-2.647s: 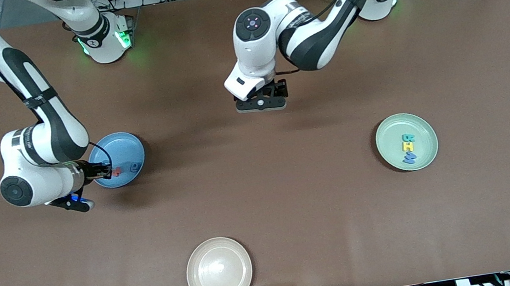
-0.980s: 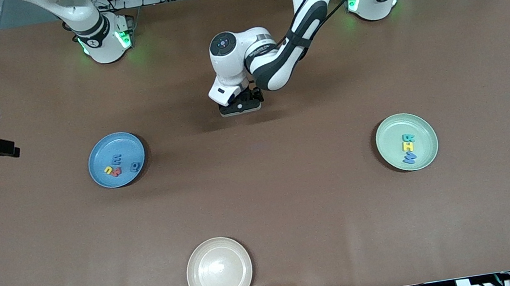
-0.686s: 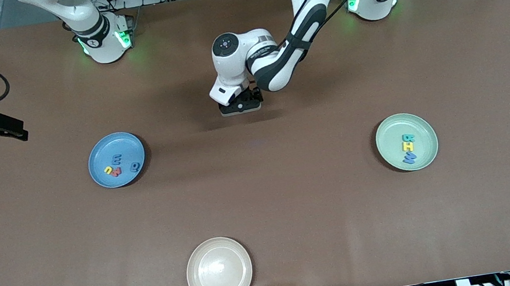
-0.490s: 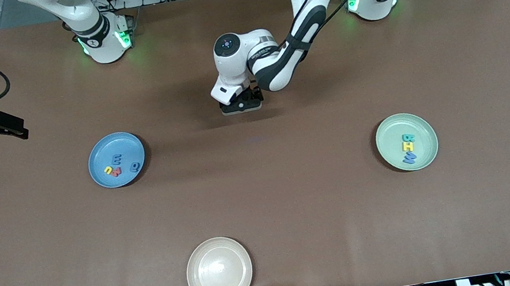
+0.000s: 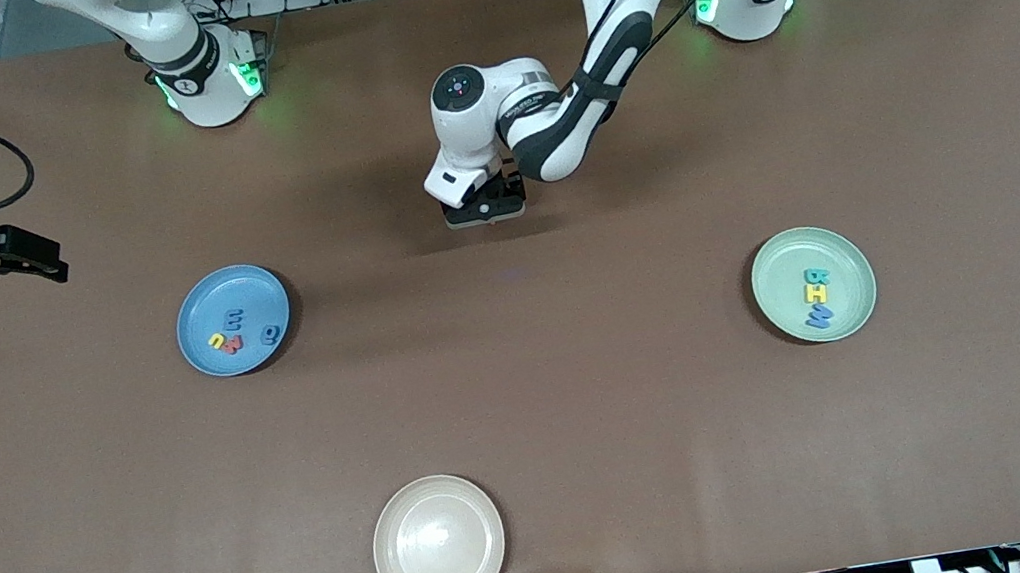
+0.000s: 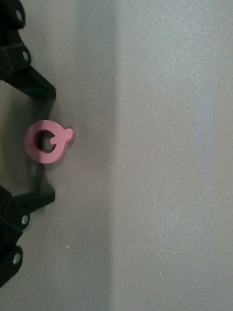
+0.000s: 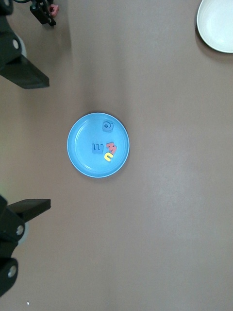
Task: Sort upper and lower case letters into plates
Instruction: 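Carry the pink Q to the green plate with the left gripper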
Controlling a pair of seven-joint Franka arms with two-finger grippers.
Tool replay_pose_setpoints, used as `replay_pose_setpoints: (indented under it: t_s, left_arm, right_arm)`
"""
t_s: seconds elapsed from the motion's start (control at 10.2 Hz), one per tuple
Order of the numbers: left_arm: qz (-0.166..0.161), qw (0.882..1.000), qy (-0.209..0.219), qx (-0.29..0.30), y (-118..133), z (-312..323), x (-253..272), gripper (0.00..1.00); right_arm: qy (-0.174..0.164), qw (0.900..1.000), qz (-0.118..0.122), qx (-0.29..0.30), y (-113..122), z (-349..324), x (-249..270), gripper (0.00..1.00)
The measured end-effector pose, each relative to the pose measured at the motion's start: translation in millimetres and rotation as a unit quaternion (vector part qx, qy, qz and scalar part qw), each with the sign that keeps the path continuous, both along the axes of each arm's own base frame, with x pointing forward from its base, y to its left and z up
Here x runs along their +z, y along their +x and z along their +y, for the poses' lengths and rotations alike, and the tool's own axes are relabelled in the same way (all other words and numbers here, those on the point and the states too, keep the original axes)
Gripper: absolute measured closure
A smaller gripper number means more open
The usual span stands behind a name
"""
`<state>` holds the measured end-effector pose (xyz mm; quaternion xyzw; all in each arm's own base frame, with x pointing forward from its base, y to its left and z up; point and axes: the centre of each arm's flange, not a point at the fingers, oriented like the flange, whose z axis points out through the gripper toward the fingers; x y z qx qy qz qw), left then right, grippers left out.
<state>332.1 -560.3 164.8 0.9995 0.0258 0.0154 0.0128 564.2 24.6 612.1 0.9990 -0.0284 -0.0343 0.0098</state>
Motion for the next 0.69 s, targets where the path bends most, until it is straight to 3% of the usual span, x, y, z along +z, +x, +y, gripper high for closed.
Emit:
replay_pose_setpoints:
  t_s: [0.29, 0.49, 0.69]
  left_arm:
    - [-0.005, 1.000, -0.006, 0.002, 1, -3, 10, 0.63]
    - [-0.007, 1.000, -0.006, 0.012, 7, 1, 9, 0.63]
    - [-0.025, 0.999, -0.021, 0.041, 45, 14, 33, 0.63]
  right_arm:
    - [0.000, 1.000, 0.002, 0.000, -1, 0, 0, 0.00]
    - [0.000, 1.000, 0.003, 0.000, -1, 0, -1, 0.00]
    - [0.000, 1.000, 0.002, -0.002, 0, -2, -1, 0.00]
